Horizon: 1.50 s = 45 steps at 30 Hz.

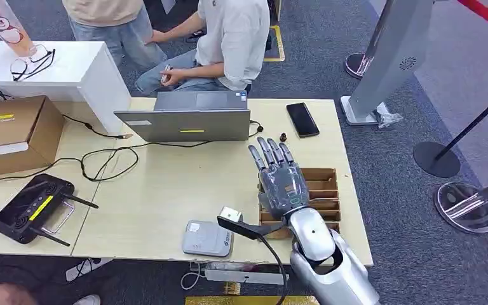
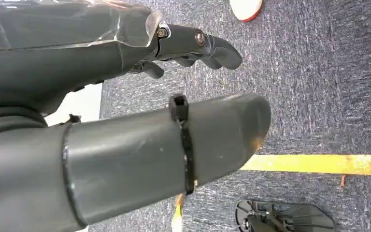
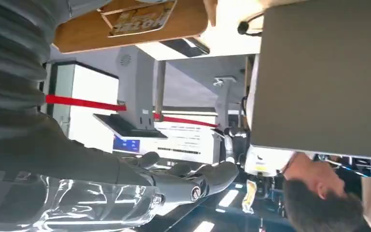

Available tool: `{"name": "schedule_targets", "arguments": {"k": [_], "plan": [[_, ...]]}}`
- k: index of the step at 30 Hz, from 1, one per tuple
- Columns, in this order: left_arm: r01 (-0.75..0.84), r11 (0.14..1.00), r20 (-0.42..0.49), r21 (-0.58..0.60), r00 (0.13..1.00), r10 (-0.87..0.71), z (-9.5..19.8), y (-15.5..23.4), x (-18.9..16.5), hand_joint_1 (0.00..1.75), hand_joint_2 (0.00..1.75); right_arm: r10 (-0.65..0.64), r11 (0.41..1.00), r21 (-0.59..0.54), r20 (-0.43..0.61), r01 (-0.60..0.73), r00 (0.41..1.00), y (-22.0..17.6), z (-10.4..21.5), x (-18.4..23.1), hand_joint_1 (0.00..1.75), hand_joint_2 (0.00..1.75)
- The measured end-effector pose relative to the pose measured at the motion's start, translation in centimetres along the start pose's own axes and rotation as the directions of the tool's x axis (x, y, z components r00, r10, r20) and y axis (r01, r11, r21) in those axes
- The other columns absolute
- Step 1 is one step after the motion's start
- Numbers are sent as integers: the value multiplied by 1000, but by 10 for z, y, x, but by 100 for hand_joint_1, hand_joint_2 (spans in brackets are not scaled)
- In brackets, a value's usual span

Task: Pass the card to the sensor for recognition and then transmit it.

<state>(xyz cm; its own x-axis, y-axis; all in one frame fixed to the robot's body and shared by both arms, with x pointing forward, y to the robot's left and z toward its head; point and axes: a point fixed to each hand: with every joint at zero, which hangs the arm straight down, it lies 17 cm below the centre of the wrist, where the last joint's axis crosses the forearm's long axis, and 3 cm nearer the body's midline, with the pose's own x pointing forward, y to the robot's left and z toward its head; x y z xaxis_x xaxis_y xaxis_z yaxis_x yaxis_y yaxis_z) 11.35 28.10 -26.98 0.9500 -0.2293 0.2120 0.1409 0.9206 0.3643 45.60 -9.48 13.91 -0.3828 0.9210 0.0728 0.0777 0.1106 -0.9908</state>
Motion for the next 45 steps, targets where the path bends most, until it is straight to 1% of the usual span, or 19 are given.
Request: {"name": "schedule_targets", "arguments": {"k": [15,28,33,36,41,45], "plan": [[1,1000,-6,-2,1000,-1,0,0,-1,0,0,31,997,80,-89,-24,996,16,5,-29,0,175],[-3,1000,-14,-1,1000,3,0,0,-2,0,0,54,989,145,-106,-38,993,35,11,-42,0,175],[-5,1000,-15,-1,1000,5,0,0,-3,0,0,55,987,153,-108,-38,993,38,12,-44,12,175],[-5,1000,-15,-1,1000,5,0,0,-3,0,0,56,987,158,-109,-38,993,39,12,-44,14,175],[-5,1000,-15,-1,1000,5,0,0,-3,0,0,55,987,157,-109,-38,992,38,12,-45,12,175],[-5,1000,-15,-1,1000,5,0,0,-3,0,0,47,987,155,-114,-29,992,37,9,-47,24,175]]}}
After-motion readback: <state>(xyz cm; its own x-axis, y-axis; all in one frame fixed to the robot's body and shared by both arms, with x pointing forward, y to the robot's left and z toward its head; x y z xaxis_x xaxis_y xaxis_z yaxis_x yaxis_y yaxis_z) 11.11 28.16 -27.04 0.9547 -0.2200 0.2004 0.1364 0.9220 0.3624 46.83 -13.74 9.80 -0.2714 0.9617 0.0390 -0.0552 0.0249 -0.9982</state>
